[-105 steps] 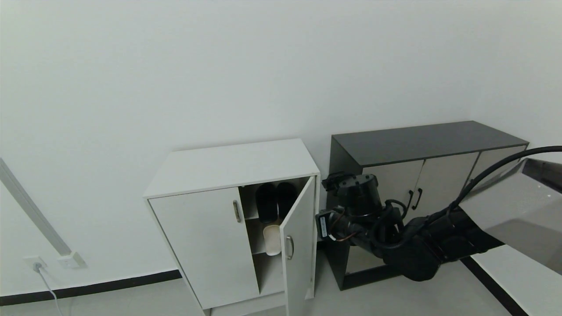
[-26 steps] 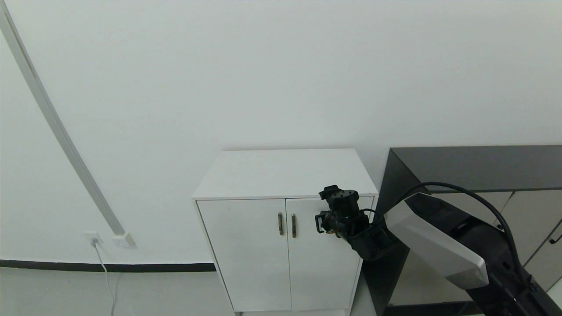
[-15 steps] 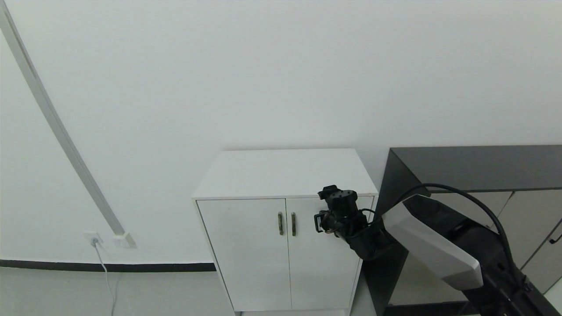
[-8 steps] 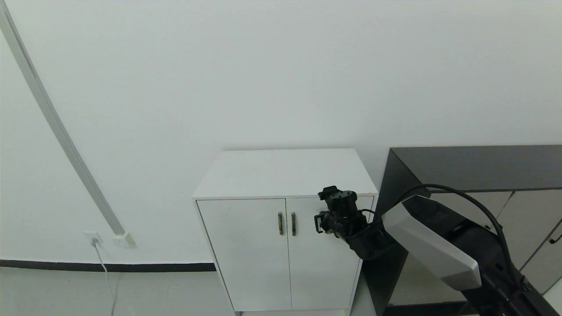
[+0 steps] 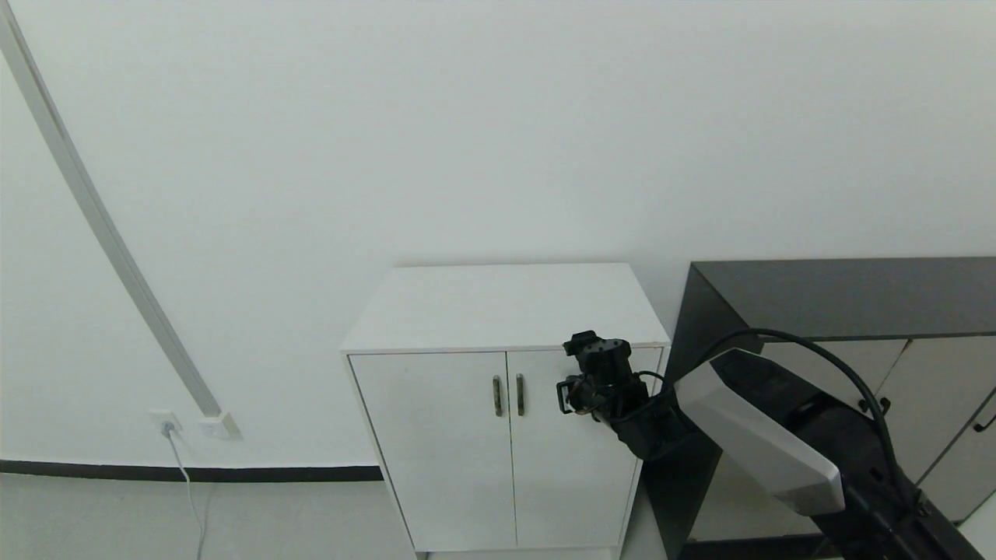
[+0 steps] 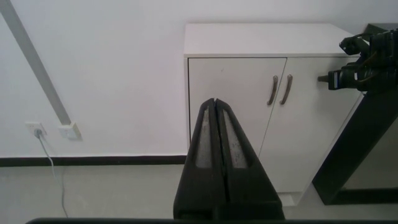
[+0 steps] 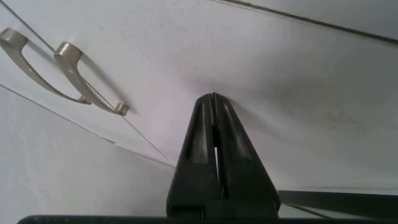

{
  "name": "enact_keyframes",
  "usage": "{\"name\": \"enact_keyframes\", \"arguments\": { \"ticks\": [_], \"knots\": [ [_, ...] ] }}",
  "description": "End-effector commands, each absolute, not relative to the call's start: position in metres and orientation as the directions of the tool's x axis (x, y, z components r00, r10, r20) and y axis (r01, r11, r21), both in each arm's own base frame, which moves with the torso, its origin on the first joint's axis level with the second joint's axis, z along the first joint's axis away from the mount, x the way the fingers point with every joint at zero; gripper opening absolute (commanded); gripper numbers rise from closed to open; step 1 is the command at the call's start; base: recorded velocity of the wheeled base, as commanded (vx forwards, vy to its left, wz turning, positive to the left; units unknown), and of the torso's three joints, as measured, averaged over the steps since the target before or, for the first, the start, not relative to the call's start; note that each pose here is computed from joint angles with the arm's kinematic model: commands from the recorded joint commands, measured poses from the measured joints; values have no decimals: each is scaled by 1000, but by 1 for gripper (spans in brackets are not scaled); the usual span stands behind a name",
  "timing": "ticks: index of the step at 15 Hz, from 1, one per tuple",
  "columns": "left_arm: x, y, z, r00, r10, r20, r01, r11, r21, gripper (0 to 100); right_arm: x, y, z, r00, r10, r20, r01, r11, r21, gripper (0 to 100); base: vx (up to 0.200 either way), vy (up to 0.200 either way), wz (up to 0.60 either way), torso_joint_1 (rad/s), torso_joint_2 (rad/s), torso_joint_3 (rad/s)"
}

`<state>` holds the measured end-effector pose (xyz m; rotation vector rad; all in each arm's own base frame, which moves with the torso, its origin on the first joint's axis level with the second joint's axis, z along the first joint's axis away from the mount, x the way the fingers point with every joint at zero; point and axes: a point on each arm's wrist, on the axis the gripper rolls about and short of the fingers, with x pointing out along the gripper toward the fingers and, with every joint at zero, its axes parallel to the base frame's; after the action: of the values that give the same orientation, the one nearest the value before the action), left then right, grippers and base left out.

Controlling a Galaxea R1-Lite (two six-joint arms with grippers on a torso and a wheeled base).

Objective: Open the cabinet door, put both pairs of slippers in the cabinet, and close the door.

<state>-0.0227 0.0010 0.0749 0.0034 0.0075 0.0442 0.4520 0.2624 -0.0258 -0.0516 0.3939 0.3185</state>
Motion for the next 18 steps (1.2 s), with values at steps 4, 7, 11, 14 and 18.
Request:
{"name": "enact_keyframes", "arguments": {
  "ticks": [4, 7, 11, 14, 18],
  "knots": [
    [-23, 1, 75, 999, 43, -8, -43, 999, 3, 0, 434, 255, -1, 877, 302, -374, -319, 948, 16, 0, 0, 0, 0, 0, 0, 0],
    [-23, 1, 75, 999, 41, -8, -41, 999, 5, 0, 415, 245, 24, 878, 300, -374, -317, 948, 17, 0, 0, 0, 0, 0, 0, 0],
    [-23, 1, 75, 999, 41, -8, -41, 999, 5, 0, 366, 211, 67, 898, 285, -335, -296, 955, 20, 0, 0, 0, 0, 0, 0, 0],
    [-23, 1, 75, 999, 41, -8, -41, 999, 5, 0, 314, 171, 99, 918, 251, -307, -258, 966, 18, 0, 0, 0, 0, 0, 0, 0],
    [-23, 1, 75, 999, 44, -8, -44, 999, 5, 0, 242, 115, 131, 938, 195, -287, -199, 980, 16, 0, 0, 0, 0, 0, 0, 0]
  ]
}}
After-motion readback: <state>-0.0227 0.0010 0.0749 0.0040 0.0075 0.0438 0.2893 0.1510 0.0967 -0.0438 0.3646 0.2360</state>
